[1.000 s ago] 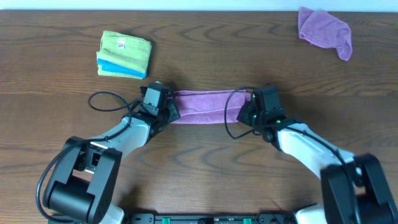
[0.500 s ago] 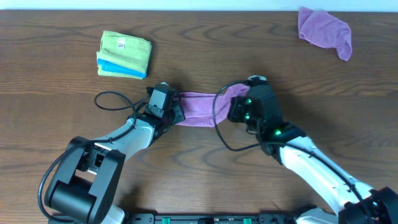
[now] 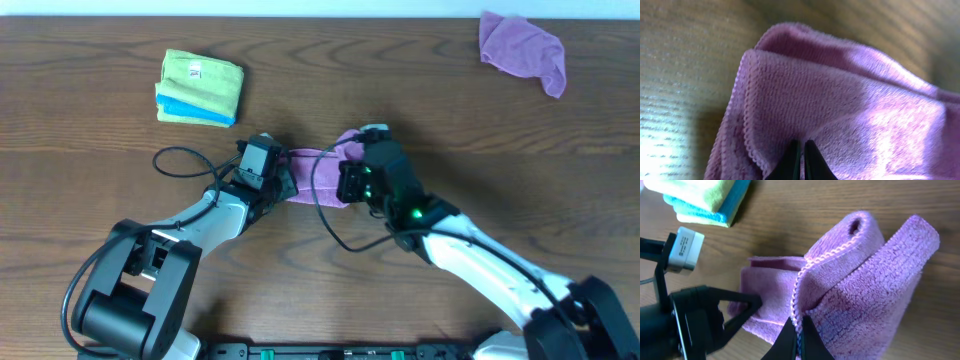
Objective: Fold the cloth
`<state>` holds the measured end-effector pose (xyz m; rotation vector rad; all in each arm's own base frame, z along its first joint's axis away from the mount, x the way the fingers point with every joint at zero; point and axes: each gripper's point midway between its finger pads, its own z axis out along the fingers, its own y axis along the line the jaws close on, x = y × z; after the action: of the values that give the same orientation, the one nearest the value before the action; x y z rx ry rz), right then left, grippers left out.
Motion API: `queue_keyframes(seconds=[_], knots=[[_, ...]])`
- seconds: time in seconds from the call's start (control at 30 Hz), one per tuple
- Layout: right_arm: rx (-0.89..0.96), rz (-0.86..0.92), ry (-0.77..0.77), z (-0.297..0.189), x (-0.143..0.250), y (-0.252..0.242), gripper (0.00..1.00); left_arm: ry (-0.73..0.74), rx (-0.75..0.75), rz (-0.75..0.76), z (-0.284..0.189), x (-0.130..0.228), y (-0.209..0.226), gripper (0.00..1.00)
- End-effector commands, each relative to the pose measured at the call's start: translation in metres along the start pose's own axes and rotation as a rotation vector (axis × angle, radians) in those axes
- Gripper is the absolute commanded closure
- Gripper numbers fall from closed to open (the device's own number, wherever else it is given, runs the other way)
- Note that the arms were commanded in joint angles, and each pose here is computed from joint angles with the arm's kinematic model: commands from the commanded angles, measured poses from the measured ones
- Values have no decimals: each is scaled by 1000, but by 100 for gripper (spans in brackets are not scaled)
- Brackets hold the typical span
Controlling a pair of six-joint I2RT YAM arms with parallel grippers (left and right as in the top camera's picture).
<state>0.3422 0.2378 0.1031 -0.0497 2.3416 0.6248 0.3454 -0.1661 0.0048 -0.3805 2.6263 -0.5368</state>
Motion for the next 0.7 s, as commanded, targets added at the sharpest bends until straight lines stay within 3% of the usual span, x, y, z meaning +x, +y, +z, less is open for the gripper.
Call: queue_keyframes(seconds=[0.0, 0.67], knots=[[-3, -41, -1, 8, -11, 13, 99, -8, 7, 75, -7, -8, -7, 94], [-68, -132, 83, 51, 4, 57, 99, -142, -51, 21, -69, -69, 33, 94]])
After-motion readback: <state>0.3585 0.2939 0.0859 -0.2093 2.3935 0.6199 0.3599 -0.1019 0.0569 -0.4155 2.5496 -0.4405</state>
